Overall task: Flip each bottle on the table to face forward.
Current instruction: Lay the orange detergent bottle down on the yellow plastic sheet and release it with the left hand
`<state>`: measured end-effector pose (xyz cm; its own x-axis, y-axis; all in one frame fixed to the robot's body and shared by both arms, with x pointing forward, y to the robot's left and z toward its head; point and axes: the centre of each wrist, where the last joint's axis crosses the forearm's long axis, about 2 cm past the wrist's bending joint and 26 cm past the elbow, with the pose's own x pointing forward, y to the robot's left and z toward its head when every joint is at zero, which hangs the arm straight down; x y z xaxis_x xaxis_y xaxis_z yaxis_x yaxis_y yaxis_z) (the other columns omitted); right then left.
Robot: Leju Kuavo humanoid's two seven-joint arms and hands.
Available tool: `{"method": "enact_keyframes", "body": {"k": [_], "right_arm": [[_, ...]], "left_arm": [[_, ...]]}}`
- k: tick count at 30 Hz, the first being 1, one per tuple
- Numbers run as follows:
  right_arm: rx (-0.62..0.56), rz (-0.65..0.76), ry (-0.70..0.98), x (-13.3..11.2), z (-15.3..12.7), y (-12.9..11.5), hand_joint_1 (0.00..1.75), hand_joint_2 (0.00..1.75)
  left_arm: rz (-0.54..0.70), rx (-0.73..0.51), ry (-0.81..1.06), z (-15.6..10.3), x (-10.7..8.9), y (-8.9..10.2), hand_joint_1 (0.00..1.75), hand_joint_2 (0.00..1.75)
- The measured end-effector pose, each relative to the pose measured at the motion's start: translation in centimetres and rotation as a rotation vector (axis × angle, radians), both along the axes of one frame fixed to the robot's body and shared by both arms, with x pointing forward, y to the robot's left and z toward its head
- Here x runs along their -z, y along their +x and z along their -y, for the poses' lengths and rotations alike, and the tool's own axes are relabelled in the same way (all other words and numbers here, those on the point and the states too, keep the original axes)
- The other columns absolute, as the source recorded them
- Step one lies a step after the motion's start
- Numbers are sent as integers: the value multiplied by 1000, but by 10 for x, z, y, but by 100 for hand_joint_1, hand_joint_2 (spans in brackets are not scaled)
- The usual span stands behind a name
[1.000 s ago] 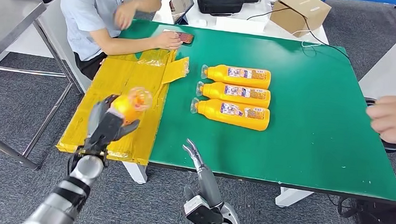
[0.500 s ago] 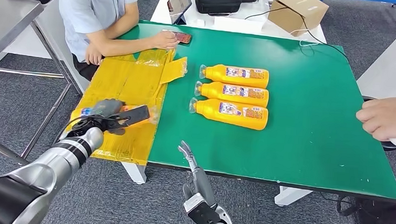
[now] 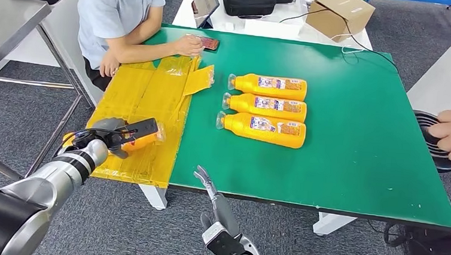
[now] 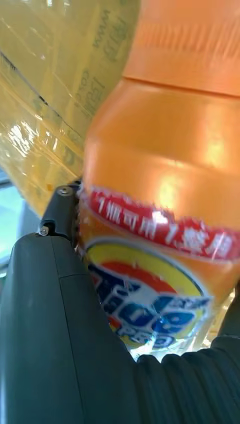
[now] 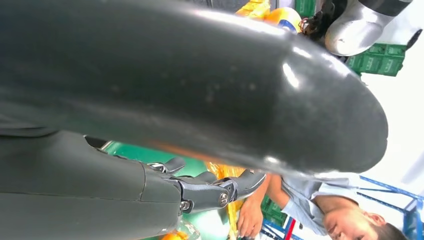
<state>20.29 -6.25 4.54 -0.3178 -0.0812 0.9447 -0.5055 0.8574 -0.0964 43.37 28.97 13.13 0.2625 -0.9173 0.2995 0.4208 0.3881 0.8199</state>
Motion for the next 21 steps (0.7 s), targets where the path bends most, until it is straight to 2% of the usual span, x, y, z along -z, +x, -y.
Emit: {"method": "enact_keyframes", "body": {"k": [4, 9, 15, 21], "right_arm": [[-2, 2, -18, 2, 1, 1, 0, 0], [4, 3, -35, 5, 1, 0, 0, 0], [5, 20, -55, 5, -1, 0, 0, 0], [-2, 27, -62, 4, -5, 0, 0, 0]], "left_arm": [[24, -43, -169, -2, -1, 1, 0, 175], [112, 7, -308, 8, 3, -2, 0, 175], [100, 131, -562, 38, 3, -4, 0, 175], [155, 292, -686, 78, 0, -9, 0, 175]]}}
